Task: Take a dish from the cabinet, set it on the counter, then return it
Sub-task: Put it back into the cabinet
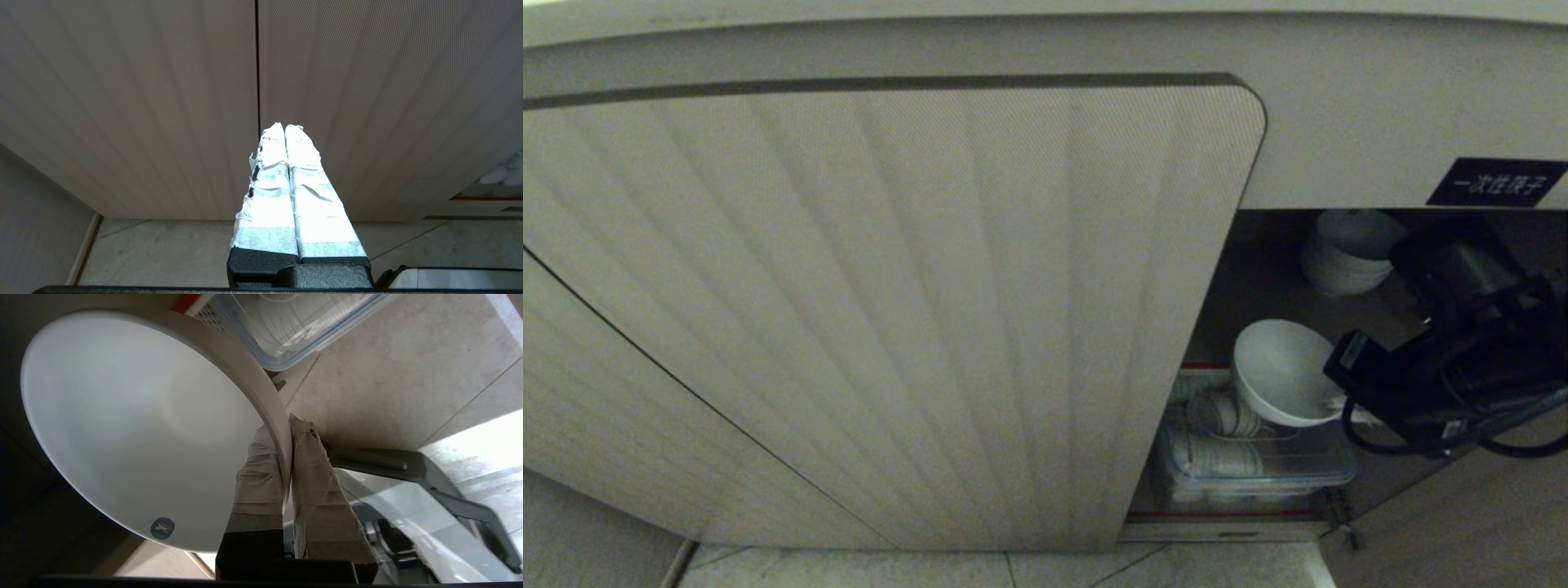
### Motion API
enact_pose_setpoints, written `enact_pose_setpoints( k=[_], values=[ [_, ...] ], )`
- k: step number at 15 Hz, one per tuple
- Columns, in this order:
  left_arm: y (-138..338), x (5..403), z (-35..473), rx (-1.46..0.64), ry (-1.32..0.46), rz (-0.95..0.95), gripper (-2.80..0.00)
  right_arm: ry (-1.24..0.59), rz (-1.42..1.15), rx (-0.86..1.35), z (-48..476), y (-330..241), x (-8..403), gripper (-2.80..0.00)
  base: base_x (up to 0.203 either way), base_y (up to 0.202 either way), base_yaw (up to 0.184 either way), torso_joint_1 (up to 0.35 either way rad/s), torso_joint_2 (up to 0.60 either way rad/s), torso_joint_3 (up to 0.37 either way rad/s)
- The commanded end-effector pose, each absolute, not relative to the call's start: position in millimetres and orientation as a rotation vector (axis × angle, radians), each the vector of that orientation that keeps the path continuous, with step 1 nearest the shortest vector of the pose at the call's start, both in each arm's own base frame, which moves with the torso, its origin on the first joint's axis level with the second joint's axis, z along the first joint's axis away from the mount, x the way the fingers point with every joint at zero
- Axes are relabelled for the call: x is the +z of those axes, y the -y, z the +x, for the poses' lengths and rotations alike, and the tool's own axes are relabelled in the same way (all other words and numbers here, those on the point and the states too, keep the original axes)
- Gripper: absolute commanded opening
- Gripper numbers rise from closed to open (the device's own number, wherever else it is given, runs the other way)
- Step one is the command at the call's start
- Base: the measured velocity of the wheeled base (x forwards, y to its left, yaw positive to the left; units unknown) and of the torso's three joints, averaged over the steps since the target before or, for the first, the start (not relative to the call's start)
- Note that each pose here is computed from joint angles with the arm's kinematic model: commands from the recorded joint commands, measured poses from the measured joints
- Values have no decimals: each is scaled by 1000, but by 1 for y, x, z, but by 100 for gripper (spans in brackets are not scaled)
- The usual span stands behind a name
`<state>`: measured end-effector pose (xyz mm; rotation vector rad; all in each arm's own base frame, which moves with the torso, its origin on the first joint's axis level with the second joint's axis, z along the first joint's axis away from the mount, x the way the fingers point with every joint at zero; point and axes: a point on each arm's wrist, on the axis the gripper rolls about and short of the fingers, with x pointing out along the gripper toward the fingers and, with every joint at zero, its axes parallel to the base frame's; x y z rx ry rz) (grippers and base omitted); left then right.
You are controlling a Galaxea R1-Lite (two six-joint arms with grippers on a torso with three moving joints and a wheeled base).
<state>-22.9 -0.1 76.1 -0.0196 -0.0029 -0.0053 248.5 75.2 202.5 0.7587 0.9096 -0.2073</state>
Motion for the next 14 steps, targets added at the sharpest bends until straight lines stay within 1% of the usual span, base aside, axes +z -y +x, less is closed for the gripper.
enact_pose_setpoints(
  k=[1, 8, 14],
  values=[
    [0, 76, -23, -5, 3, -20, -280, -899, 764, -224, 256, -77, 203, -280, 0, 0, 0, 0, 0, 0],
    [0, 76, -23, -6, 3, -20, -280, -865, 761, -262, 270, -80, 205, -280, 0, 0, 0, 0, 0, 0],
    [0, 76, -23, -5, 3, -20, -280, -827, 847, -322, 277, -82, 206, -280, 0, 0, 0, 0, 0, 0]
  ],
)
